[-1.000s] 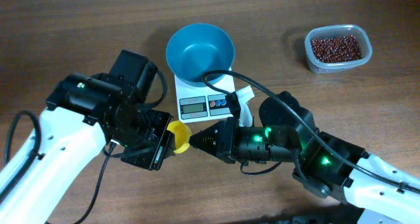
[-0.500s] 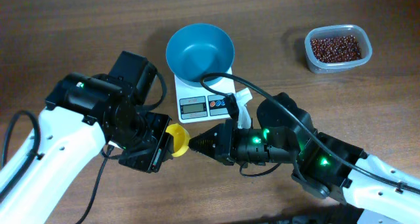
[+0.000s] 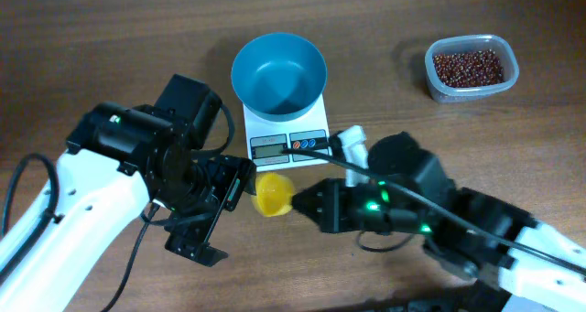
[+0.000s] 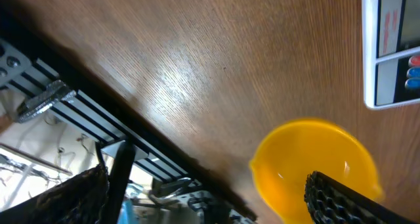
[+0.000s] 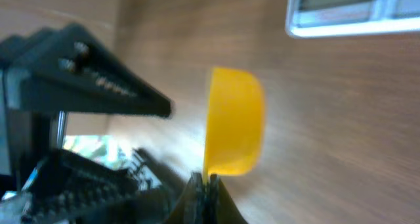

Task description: Scoop item into bowl and weigh 50g on scale

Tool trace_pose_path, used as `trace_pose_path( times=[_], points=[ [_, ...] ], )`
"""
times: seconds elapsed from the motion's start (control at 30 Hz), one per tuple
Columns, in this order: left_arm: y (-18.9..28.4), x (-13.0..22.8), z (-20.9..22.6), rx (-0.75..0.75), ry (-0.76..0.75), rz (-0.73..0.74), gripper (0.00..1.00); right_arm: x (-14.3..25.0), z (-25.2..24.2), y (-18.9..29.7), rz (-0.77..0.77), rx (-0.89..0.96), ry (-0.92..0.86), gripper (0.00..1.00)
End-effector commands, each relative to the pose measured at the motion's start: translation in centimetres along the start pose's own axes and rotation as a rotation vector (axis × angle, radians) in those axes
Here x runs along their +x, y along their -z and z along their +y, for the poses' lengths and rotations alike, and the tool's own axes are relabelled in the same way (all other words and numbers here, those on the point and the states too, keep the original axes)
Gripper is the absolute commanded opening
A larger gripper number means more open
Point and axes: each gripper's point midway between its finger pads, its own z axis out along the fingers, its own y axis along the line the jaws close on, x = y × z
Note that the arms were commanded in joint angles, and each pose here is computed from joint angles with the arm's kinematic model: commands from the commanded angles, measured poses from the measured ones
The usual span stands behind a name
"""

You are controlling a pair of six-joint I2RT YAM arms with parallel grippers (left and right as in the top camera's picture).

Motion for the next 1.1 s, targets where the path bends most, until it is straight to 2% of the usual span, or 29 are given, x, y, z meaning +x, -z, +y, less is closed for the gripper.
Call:
trace_pose_path(
  times=[0.0, 0.1, 0.2, 0.33, 0.43, 0.5, 0.53, 0.6, 0.63, 0.8, 0.83, 0.93, 1.07],
  points=[
    [-0.1, -0.1, 0.0, -0.009, -0.115, -0.007, 0.99, -2.5, -0.4, 4.1, -0.126, 0.103, 0.053, 0.04],
    [-0.1, -0.2, 0.0, -0.009, -0.166, -0.011, 0.99, -2.2, -1.8, 10.1, -0.207, 0.274, 0.031, 0.04],
    [-0.1, -0.3, 0.0, -0.010, -0.244, -0.016, 0.99, -2.2, 0.1, 12.8, -0.245, 0.231, 0.122, 0.04],
    [0.0, -1.9, -0.1, -0.026, -0.355, -0.112, 0.99, -2.4, 1.4, 14.7, -0.321, 0.176, 0.161, 0.04],
    [0.1, -2.4, -0.8, -0.018, -0.568, -0.146, 0.99, -4.7, 0.6, 15.9, -0.452, 0.254, 0.160, 0.04],
    [0.0, -2.1, -1.9, 0.009, -0.756, -0.161, 0.98, -7.4, 2.1, 17.2, -0.584, 0.270, 0.312, 0.04],
    [0.0, -1.7, -3.0, 0.046, -0.826, -0.177, 0.93, -8.2, 3.2, 17.6, -0.626, 0.256, 0.379, 0.04],
    [0.0, -0.2, -5.7, 0.149, -0.921, -0.214, 0.65, -9.3, 4.1, 18.4, -0.690, 0.252, 0.425, 0.04],
    [0.1, 1.1, -7.3, 0.214, -0.974, -0.232, 0.39, -9.6, 4.1, 18.7, -0.713, 0.261, 0.421, 0.04],
    [0.6, 1.9, -10.0, 0.237, -1.127, -0.497, 0.38, -11.2, 2.6, 20.7, -0.827, 0.384, 0.379, 0.04],
    [1.1, 2.0, -10.8, 0.240, -1.148, -0.595, 0.25, -12.0, 2.4, 21.9, -0.897, 0.426, 0.360, 0.04],
    [0.6, 2.8, -11.9, 0.262, -1.171, -0.622, 0.00, -12.9, 3.4, 22.9, -0.963, 0.418, 0.389, 0.04],
    [-3.3, 1.6, -12.8, 0.157, -1.173, -0.626, 0.00, -13.0, 3.6, 23.0, -0.968, 0.412, 0.389, 0.04]
  ],
)
